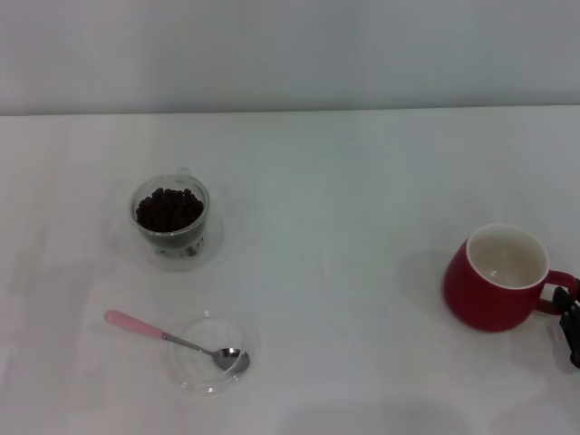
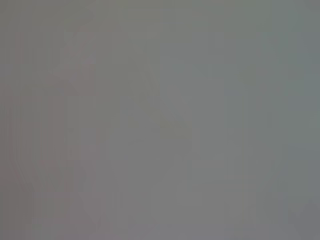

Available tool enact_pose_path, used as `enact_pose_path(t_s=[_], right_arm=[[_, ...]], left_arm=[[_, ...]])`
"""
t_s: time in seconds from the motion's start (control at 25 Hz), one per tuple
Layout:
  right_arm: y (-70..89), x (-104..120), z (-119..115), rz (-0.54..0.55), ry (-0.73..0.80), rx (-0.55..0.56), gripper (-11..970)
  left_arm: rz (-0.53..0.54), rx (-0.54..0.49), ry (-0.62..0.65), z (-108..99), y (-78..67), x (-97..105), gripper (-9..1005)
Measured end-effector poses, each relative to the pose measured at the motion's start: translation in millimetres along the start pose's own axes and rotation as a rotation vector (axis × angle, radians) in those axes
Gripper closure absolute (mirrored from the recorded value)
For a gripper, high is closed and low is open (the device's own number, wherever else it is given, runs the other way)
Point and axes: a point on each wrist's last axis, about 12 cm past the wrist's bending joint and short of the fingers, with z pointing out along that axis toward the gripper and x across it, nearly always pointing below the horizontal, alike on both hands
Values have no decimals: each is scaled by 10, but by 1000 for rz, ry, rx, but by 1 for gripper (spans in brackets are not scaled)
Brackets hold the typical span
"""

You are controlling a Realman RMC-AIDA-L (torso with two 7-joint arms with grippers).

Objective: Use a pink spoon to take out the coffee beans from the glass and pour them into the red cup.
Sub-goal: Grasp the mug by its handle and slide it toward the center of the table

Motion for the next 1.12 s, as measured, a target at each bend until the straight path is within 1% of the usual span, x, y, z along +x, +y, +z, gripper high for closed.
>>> enact_pose_path(t_s=[0.32, 0.56, 0.8, 1.12], right_arm=[[63, -48, 33, -1, -33, -53, 788], [147, -79, 89, 11, -47, -113, 791], [305, -142, 183, 25, -74, -217, 791], [571, -242, 341, 26, -104, -362, 791]], left_arm=[[-3, 0, 3, 4, -6, 6, 312], [-3, -5, 4, -19, 9, 6, 313], [-4, -5, 4, -25, 10, 5, 313], [-5, -3, 5, -33, 9, 7, 312]])
